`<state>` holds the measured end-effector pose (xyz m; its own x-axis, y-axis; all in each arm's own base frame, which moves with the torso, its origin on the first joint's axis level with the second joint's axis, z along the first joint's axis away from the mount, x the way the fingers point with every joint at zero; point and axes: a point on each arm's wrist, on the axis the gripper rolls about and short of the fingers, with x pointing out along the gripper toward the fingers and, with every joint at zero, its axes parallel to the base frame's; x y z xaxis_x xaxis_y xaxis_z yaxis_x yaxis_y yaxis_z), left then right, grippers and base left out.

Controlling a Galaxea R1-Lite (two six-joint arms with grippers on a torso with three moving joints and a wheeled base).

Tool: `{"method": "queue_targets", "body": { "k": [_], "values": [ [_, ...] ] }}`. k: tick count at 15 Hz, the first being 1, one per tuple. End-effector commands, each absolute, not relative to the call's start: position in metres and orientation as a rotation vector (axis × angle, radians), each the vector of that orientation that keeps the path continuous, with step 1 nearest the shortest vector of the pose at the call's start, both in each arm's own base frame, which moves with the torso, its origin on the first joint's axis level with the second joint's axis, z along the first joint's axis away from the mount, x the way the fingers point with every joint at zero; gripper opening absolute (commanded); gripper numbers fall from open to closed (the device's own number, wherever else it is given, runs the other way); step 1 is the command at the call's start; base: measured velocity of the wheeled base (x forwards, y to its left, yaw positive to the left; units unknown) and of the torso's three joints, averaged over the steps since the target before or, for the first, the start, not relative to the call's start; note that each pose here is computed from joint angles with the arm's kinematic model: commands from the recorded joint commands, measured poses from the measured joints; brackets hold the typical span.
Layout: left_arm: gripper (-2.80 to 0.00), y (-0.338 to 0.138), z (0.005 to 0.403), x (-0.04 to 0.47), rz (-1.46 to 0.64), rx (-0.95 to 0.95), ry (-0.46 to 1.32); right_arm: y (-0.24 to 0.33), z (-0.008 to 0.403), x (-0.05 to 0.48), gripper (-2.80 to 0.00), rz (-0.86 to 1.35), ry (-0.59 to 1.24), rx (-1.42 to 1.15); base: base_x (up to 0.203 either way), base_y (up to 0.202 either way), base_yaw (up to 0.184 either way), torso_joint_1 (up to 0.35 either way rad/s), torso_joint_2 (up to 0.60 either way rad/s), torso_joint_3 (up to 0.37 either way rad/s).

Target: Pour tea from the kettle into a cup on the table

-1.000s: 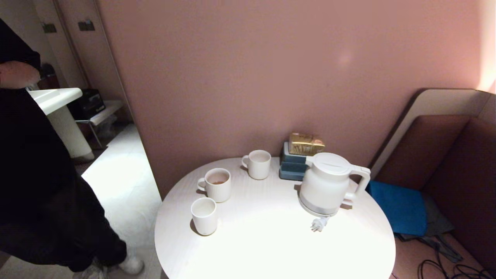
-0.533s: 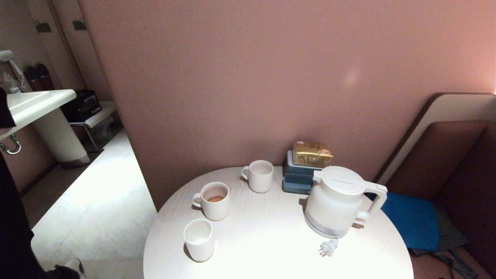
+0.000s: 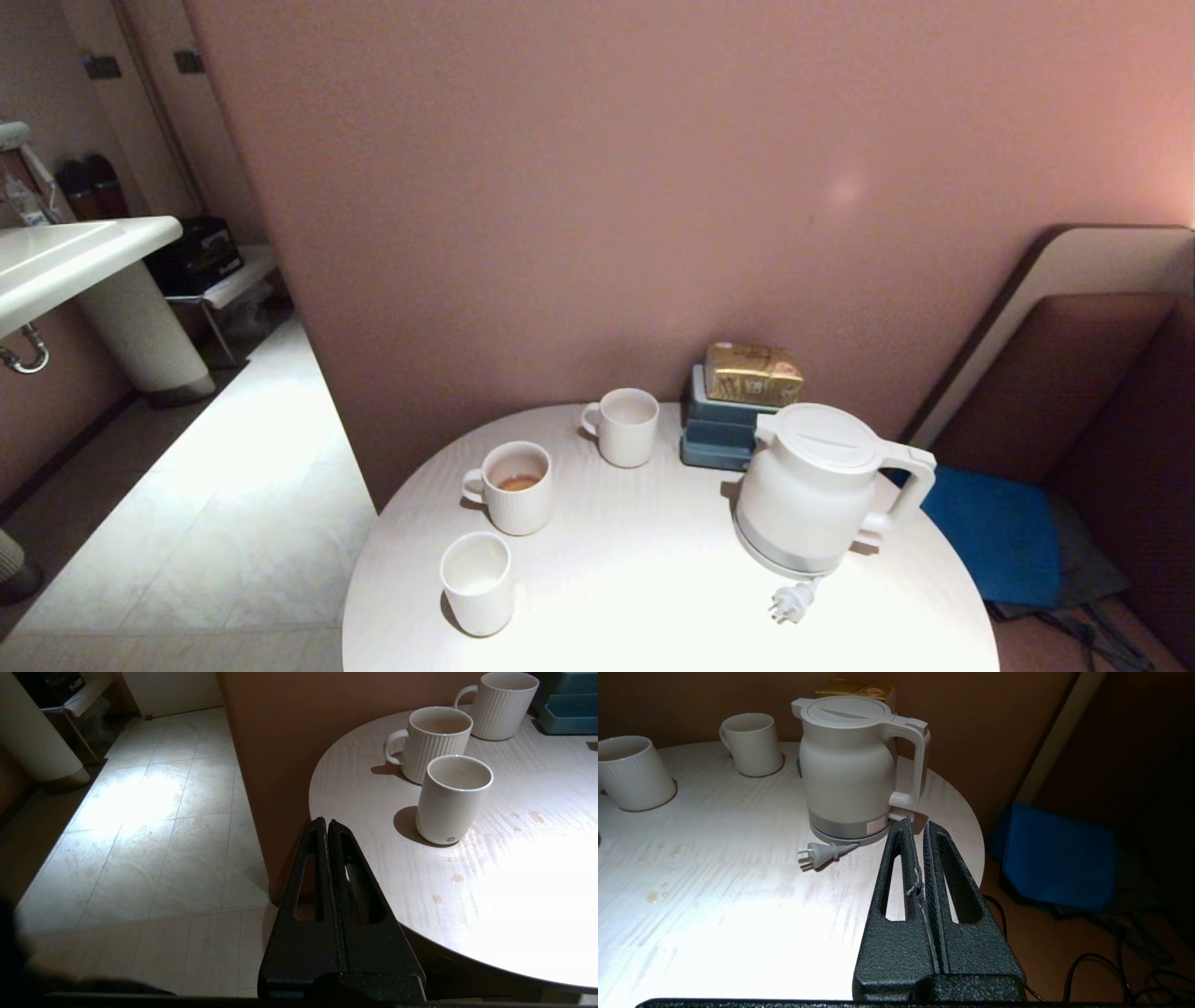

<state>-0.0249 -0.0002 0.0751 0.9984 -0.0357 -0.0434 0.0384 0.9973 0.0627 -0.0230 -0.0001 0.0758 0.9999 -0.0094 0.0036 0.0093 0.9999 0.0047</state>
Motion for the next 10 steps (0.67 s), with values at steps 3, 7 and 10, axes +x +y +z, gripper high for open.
{"method": "queue_targets", "body": {
  "k": [3,7,10],
  "values": [
    [-2.8,-0.0002,0.075,-0.0248,-0.037,0.061,0.045,-0.0001,0.0758,-0.0229,-2.8,-0.009,-0.002,0.005,0.0,0.0,0.0,0.0,0.0,0.0],
    [-2.8,-0.0002,0.075,-0.0248,-0.037,0.061,0.045,-0.0002,0.0758,-0.0228,-2.8,-0.011,-0.003,0.003,0.0,0.0,0.0,0.0,0.0,0.0],
    [-2.8,-0.0002,0.075,-0.0248,-0.037,0.061,0.045,-0.0002,0.0762,-0.0229,-2.8,-0.011,-0.004,0.006,0.0,0.0,0.0,0.0,0.0,0.0]
  ]
}}
